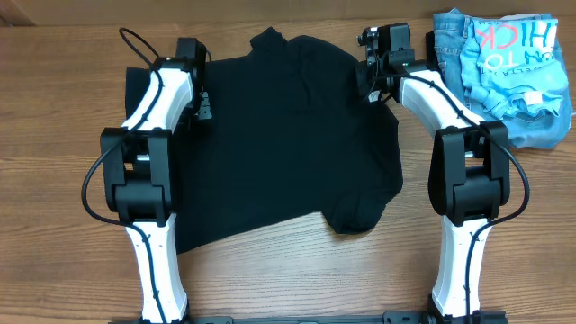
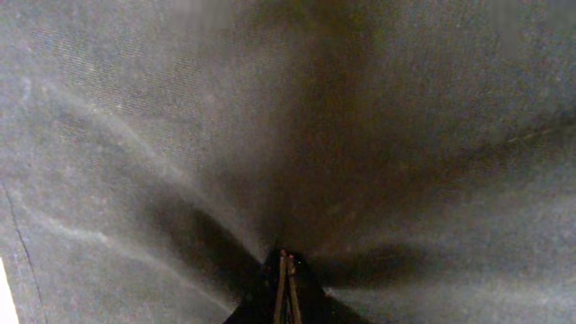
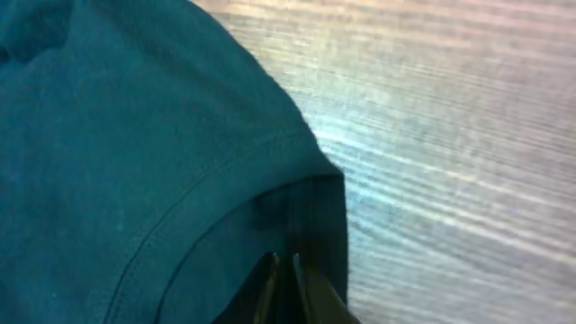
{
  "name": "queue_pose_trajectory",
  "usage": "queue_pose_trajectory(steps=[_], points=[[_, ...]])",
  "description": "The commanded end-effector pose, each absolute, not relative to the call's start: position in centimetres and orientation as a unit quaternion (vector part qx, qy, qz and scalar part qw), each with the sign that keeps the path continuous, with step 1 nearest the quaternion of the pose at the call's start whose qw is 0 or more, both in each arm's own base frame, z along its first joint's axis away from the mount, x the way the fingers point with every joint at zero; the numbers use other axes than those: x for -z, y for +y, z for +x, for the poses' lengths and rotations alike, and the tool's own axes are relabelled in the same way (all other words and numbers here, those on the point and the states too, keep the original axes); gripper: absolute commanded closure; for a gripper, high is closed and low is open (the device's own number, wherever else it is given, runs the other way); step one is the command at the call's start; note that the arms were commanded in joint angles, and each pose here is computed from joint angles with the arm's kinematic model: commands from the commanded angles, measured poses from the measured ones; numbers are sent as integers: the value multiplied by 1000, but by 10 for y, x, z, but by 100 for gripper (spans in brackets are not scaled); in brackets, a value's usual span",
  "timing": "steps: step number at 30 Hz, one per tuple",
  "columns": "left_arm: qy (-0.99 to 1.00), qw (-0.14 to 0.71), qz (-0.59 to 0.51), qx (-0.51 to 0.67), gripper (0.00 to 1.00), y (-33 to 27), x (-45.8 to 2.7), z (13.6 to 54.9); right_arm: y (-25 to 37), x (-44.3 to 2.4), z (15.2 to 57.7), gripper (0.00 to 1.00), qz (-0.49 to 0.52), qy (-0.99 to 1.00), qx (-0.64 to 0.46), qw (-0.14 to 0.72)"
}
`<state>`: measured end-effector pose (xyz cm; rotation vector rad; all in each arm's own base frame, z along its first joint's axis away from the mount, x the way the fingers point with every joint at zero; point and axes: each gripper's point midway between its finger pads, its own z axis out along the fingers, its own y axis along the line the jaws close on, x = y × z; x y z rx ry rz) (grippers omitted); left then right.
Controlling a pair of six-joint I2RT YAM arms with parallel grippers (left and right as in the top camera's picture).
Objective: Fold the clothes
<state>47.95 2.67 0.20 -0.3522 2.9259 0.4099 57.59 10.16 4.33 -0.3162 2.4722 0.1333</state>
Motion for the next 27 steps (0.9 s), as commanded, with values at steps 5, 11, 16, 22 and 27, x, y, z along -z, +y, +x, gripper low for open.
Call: queue_pose_trajectory(steps=[5, 11, 16, 22, 27], points=[[953, 269, -139, -19, 71, 2, -108, 537, 102, -24, 585, 94, -137, 937, -41, 319], [946, 298, -125, 22, 85, -11, -126, 548, 90, 14, 562, 96, -130, 959, -32, 251], [947, 300, -113, 18, 86, -11, -126, 548, 42, 42, 491, 96, -99, 991, 13, 89], [953, 288, -88, 10, 86, -12, -122, 543, 25, 41, 454, 96, -43, 999, 21, 14], [955, 282, -88, 10, 85, -13, -120, 540, 34, -65, 486, 96, -42, 988, 15, 145]])
